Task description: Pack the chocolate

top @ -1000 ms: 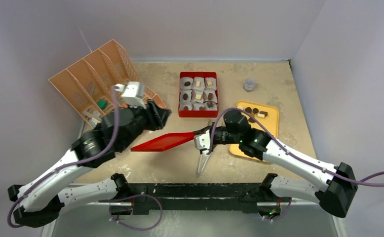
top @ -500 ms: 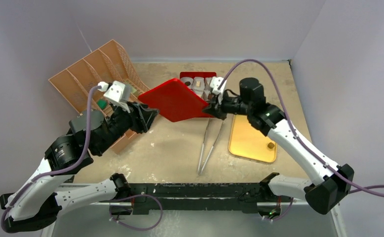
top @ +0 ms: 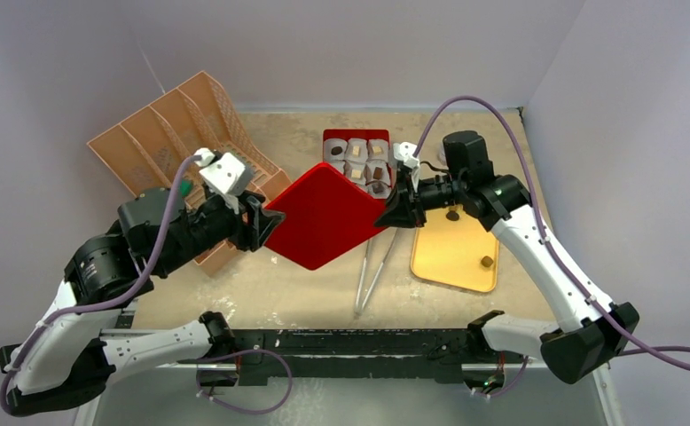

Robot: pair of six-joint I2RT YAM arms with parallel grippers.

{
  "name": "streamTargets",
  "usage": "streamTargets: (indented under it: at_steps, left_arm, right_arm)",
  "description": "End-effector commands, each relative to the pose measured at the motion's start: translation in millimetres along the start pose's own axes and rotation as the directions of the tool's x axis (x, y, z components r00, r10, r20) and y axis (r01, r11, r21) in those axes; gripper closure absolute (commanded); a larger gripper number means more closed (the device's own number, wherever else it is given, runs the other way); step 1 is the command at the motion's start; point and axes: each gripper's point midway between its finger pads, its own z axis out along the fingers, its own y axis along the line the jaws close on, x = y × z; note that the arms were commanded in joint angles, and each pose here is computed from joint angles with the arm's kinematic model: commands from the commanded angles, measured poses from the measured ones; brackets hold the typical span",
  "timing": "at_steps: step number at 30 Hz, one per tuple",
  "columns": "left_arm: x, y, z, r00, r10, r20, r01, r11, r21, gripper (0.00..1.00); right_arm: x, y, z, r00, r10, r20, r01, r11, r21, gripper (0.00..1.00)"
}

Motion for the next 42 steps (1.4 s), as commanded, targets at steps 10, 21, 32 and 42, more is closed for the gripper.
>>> streamTargets:
  at_steps: [10,21,32,42]
  left_arm:
    - [44.1,-23.0,8.6,0.980,0.019,-0.196,0.003,0.994,0.113,0.47]
    - [58.6,-33.2,23.2,0.963,0.079,-0.257,-0.035,0.985,0.171,0.53]
    - [31.2,-43.4,26.0,0.993,0.029,-0.115,-0.004,0.977,0.212,1.00]
    - [-4.1,-62.0,39.5,0.991,-0.121,0.061,0.100,0.955,0.278,1.00]
  right_arm:
    - [-17.8,58.1,-20.6,0.952,-0.263,0.155,0.285,0.948,-0.143,1.00]
    - [-18.4,60.0,-22.4,0.928,-0.336,0.161,0.359,0.921,-0.149,1.00]
    - [-33.1,16.8,-22.9,0.922,-0.346,0.171,0.326,0.936,0.133,0.79]
    - [-75.8,-33.2,-56.5,0.868,-0.185,0.461,-0.072,0.871,0.485,0.29]
